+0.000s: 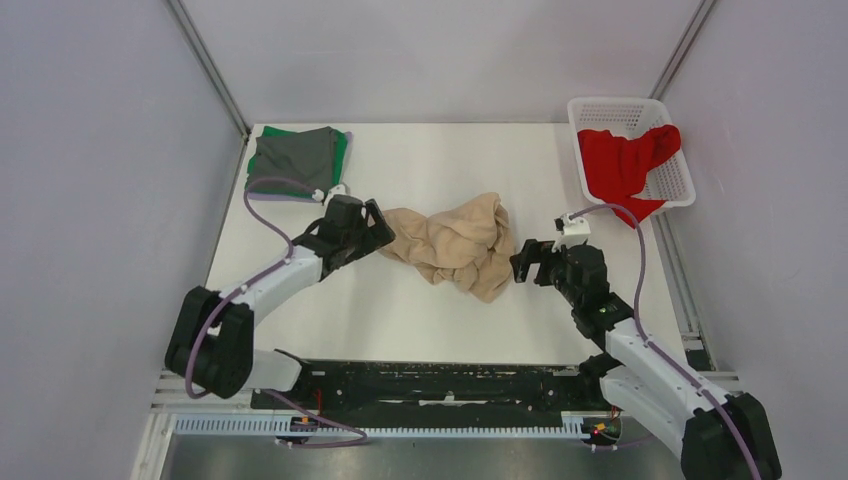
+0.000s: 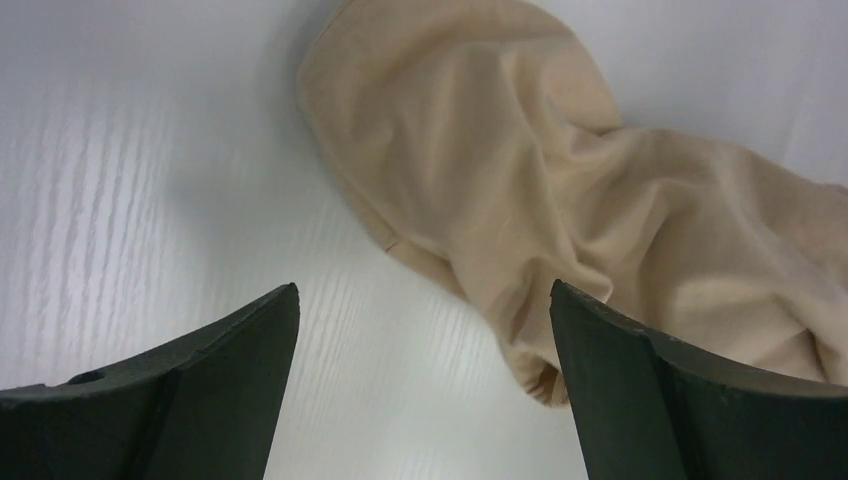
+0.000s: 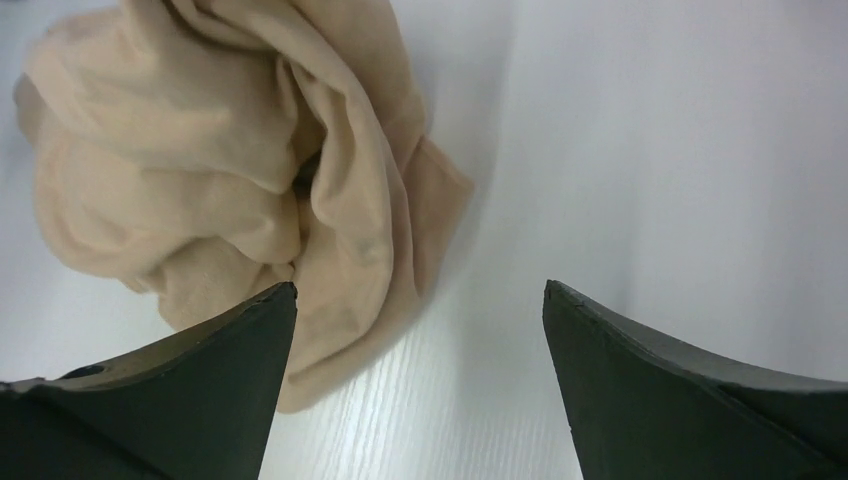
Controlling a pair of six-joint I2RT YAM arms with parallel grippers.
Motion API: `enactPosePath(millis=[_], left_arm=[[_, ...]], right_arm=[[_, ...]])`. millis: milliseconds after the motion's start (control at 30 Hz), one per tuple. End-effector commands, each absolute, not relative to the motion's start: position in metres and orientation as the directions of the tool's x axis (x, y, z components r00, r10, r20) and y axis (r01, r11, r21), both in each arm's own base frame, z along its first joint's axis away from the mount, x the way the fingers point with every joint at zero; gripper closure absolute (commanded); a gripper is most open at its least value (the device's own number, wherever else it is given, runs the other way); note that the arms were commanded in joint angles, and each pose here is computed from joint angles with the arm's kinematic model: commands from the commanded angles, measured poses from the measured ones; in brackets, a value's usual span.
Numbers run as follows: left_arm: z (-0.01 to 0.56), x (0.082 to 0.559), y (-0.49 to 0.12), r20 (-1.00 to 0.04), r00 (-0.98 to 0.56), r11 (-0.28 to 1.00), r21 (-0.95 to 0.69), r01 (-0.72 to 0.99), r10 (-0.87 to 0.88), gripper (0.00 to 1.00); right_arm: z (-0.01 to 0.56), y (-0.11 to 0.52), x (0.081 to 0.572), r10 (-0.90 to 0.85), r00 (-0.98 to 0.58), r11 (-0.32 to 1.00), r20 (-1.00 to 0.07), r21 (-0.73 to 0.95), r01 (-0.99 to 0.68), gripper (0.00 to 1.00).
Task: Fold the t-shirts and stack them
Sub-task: Move the tshirt to the center of the board, then flatten out the tshirt
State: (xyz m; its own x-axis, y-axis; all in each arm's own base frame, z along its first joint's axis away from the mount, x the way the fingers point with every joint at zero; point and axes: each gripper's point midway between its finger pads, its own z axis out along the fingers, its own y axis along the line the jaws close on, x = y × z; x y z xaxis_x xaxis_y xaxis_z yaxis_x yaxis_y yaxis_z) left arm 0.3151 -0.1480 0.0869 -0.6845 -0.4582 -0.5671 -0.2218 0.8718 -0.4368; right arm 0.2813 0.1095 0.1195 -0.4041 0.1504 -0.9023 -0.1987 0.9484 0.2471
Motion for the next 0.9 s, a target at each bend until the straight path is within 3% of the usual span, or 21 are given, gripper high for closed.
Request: enactPosePath(millis=[0, 233, 333, 567, 667, 733, 867], left_arm=[[0.099, 0.356, -0.165, -0.600, -0.662, 0.870, -0.462, -0.170, -0.448, 0.01], [0.067, 0.372, -0.175, -0.559, -0.713, 0.881, -0.435, -0.184, -0.424, 0.07], [0.061, 0.381, -0.184, -0.542, -0.725, 0.874, -0.453, -0.173, -0.425, 0.14], [0.044, 0.397, -0.199, -0.506, -0.755, 0.871, -0.460, -0.173, -0.417, 0.51], [0.037, 0.403, -0.202, -0.498, -0.763, 0.873, -0.456, -0.174, -0.412, 0.72], [0.037, 0.407, -0.204, -0.504, -0.766, 0.878, -0.449, -0.164, -0.400, 0.95], [0.049, 0.406, -0.204, -0.529, -0.753, 0.876, -0.464, -0.128, -0.391, 0.98]], right_arm=[[0.093, 0.125, 0.272, 0.147, -0.482, 0.921, -0.864, 0.297, -0.252, 0.07], [0.069, 0.133, 0.290, 0.105, -0.532, 0.926, -0.840, 0.277, -0.256, 0.15], [0.064, 0.145, 0.297, 0.097, -0.537, 0.908, -0.838, 0.296, -0.297, 0.18], [0.062, 0.167, 0.315, 0.098, -0.516, 0.871, -0.851, 0.324, -0.369, 0.26], [0.062, 0.177, 0.326, 0.109, -0.507, 0.856, -0.855, 0.340, -0.389, 0.30], [0.061, 0.183, 0.332, 0.108, -0.504, 0.850, -0.857, 0.342, -0.401, 0.39], [0.056, 0.190, 0.340, 0.075, -0.516, 0.850, -0.853, 0.325, -0.414, 0.67]])
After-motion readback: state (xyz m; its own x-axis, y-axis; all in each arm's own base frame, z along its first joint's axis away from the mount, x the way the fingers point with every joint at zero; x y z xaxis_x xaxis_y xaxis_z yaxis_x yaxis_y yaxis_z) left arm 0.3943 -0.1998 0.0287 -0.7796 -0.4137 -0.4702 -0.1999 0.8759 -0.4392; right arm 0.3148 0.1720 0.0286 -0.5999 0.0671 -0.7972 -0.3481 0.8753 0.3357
